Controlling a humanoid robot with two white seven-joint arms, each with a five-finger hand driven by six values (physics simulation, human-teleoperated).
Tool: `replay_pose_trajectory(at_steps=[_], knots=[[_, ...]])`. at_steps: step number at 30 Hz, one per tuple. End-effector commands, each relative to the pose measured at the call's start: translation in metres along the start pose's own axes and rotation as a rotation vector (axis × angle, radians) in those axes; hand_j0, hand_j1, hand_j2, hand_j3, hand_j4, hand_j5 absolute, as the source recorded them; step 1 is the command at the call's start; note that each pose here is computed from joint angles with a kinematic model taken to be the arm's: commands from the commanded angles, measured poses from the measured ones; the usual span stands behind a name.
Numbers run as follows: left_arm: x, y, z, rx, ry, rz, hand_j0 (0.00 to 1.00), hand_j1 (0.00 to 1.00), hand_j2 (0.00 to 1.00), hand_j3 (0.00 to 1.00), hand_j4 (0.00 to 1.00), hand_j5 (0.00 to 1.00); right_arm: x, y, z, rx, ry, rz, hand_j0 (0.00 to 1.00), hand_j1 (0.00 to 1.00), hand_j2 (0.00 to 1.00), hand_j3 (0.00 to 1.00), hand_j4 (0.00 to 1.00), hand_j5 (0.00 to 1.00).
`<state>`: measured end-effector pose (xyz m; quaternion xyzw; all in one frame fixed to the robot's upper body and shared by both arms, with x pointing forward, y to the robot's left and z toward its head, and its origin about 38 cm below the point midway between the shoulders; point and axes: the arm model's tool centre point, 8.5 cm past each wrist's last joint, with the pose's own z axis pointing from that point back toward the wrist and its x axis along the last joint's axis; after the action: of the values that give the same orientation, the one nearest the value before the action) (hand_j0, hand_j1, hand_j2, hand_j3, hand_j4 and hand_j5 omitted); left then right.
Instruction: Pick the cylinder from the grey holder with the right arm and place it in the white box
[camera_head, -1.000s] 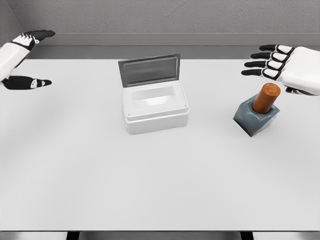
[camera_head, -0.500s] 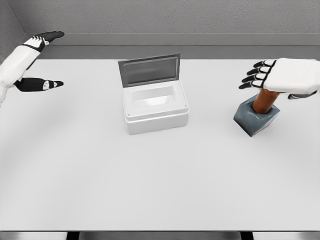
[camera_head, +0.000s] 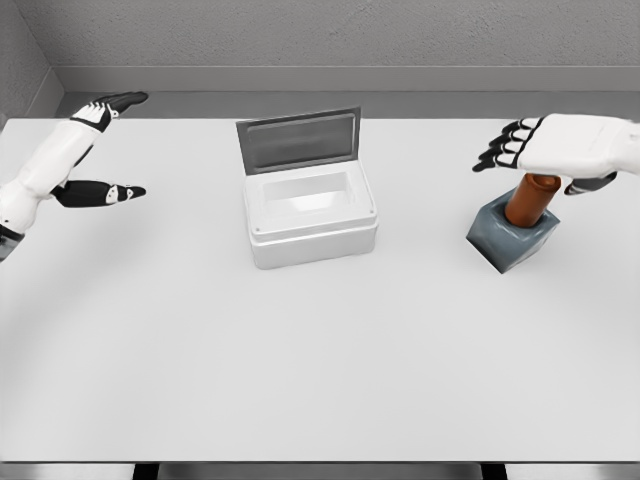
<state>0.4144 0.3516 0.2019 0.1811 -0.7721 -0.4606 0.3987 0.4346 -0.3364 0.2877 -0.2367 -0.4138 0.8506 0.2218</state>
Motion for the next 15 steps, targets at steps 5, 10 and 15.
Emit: replay_pose_trajectory(at_steps=[5,10,15], knots=[[0.0,0.003,0.0,0.005,0.0,0.001,1.0,1.0,1.0,1.0,1.0,1.0,0.006,0.01,-0.01,0.036,-0.02,-0.001,0.99,0.99,0.99,0.99,0.99,0.99],[-0.011,-0.002,0.002,-0.005,0.031,0.015,1.0,1.0,1.0,1.0,1.0,1.0,0.004,0.016,-0.023,0.044,-0.02,-0.018,0.98,0.98,0.98,0.98,0.98,0.98],[0.002,-0.011,-0.014,-0.042,-0.065,0.216,1.0,1.0,1.0,1.0,1.0,1.0,0.003,0.017,-0.023,0.056,-0.01,-0.005,0.94,0.94,0.94,0.94,0.94,0.94]])
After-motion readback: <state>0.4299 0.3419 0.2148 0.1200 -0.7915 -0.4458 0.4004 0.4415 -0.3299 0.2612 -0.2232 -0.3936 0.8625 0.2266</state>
